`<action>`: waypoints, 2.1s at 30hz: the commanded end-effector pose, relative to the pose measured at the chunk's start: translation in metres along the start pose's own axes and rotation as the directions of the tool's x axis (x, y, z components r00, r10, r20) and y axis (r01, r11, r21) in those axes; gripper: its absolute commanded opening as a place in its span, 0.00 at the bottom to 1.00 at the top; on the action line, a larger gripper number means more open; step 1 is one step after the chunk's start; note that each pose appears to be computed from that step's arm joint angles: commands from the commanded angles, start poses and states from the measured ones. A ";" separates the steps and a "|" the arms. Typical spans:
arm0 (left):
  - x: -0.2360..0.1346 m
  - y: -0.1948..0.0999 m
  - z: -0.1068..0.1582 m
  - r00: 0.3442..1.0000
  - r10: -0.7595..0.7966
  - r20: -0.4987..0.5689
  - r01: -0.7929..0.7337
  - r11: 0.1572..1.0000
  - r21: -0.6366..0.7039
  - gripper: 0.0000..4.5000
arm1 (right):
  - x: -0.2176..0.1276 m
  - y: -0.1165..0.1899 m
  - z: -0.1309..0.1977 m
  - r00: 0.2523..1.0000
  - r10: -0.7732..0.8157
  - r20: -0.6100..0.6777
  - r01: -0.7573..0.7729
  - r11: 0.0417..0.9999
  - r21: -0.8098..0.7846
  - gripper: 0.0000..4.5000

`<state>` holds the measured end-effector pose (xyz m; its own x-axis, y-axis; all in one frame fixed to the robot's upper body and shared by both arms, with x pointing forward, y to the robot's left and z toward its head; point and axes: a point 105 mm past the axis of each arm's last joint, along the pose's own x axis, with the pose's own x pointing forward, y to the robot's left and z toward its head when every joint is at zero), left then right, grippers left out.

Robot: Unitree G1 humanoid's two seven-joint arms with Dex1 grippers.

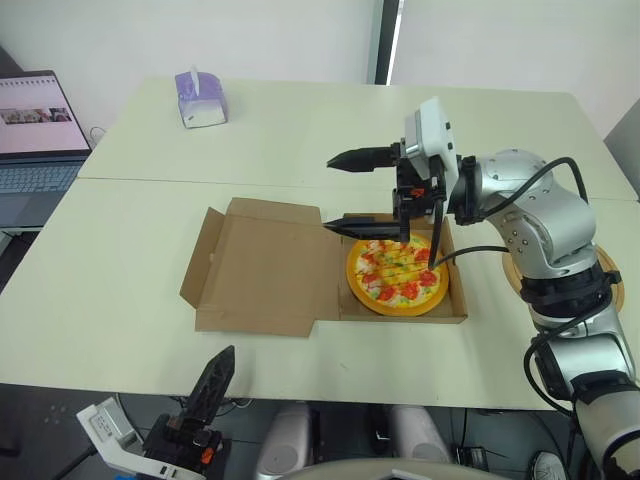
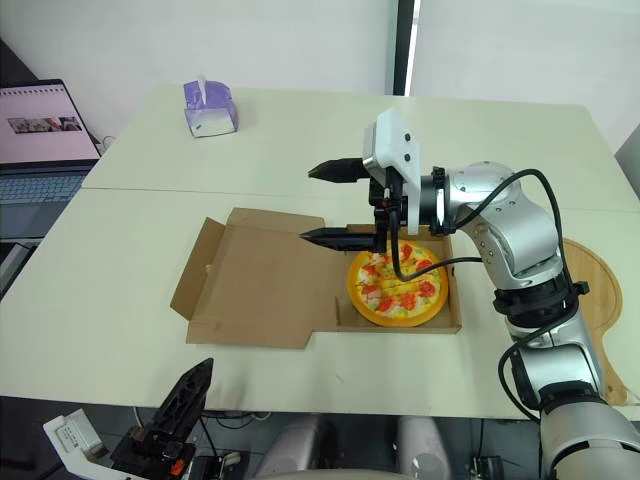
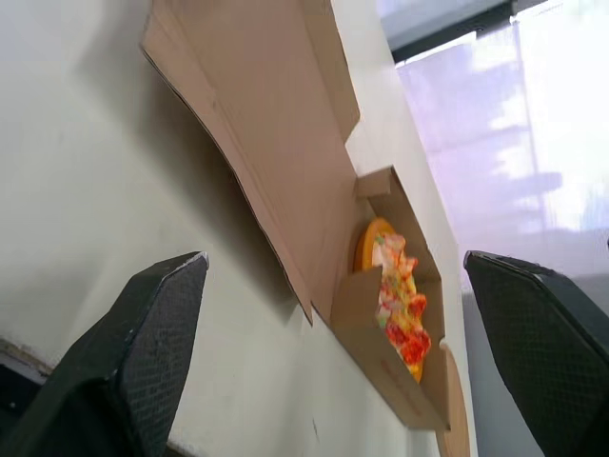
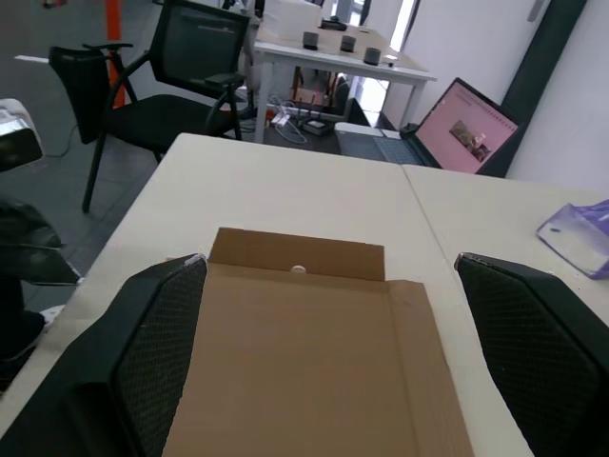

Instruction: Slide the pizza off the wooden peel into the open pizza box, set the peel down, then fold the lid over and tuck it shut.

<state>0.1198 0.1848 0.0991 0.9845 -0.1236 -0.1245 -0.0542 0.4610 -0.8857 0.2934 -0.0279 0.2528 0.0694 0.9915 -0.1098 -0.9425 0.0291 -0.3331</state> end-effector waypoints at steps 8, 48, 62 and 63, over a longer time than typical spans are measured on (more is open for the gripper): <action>0.037 0.013 0.003 0.995 -0.019 0.102 0.021 1.000 -0.016 1.00 | 0.011 0.021 0.007 0.996 0.084 -0.016 -0.084 0.996 0.004 1.00; 0.060 0.020 0.013 0.990 -0.018 0.140 0.022 0.999 -0.032 0.01 | 0.001 0.009 -0.001 0.999 -0.011 -0.047 0.011 1.000 -0.004 1.00; 0.096 -0.009 0.051 0.989 -0.129 0.066 0.110 0.966 0.236 0.00 | -0.069 -0.055 -0.047 0.928 -0.263 -0.263 0.234 0.962 -0.138 0.87; 0.097 -0.010 0.052 0.989 -0.134 0.058 0.116 0.963 0.242 0.00 | -0.077 -0.062 -0.053 0.910 -0.291 -0.295 0.250 0.953 -0.170 0.80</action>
<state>0.2255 0.2110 0.1171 0.9911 -0.1314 0.0200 0.1004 0.6415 -0.7605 0.3552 -0.0993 0.2154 0.3767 0.8775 -0.2967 -0.8812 0.2407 -0.4068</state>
